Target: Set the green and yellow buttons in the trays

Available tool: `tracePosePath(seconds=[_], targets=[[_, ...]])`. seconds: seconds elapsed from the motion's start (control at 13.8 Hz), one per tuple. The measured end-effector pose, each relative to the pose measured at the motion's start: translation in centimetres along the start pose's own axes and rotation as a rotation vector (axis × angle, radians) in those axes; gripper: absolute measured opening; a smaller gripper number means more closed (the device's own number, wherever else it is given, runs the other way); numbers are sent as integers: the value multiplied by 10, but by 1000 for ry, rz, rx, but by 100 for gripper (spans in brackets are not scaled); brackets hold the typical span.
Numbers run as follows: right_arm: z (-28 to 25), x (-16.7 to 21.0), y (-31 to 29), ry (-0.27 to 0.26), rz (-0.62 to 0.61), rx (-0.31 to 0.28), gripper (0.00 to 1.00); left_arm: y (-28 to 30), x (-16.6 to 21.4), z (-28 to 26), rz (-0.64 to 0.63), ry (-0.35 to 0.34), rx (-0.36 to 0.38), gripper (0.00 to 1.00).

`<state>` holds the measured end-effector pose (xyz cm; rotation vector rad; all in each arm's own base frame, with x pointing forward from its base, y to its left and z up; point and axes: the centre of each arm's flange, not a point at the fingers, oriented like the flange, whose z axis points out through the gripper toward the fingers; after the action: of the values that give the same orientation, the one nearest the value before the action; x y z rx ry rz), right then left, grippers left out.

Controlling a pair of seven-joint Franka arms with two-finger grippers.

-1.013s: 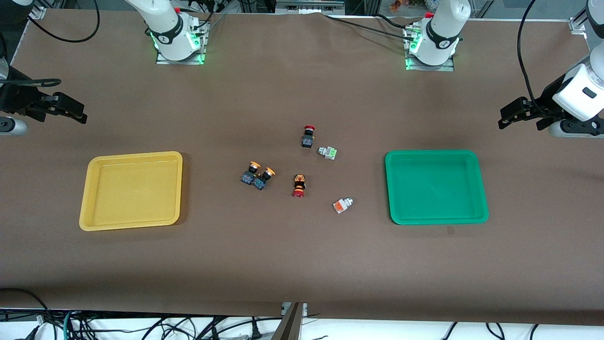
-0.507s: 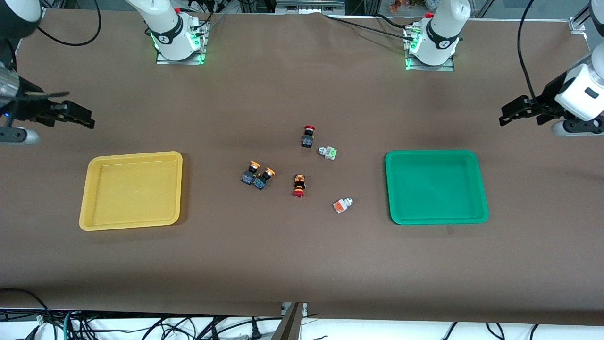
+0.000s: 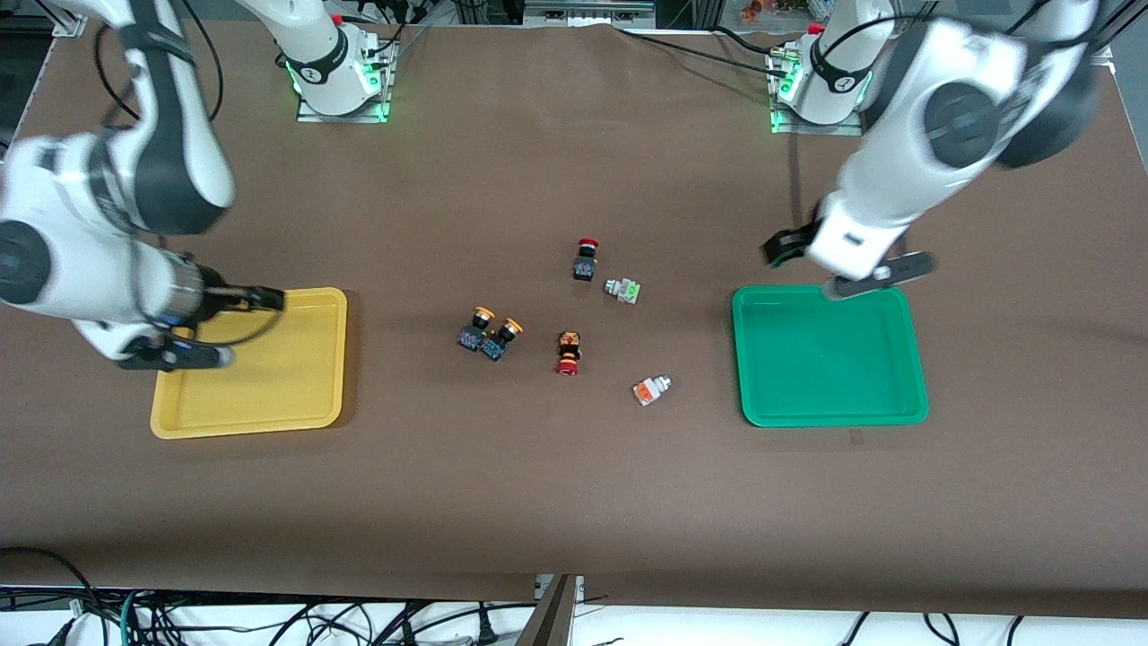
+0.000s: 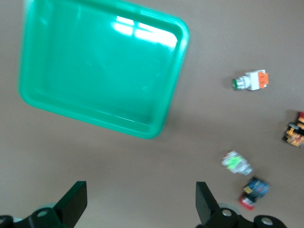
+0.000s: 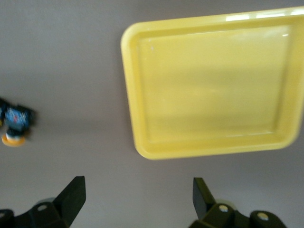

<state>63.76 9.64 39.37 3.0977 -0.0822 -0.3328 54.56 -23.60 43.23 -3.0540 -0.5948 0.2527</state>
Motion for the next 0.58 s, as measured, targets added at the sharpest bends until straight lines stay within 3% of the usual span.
tracePosePath(seconds=[0.29,0.58], targets=[[66,-3,-122,43,154,-13,100,97,-39,111,-308,-49,-26,100],[118,-16,-184,65,259,-24,100,146,-62,195,-514,-67,-85,100]])
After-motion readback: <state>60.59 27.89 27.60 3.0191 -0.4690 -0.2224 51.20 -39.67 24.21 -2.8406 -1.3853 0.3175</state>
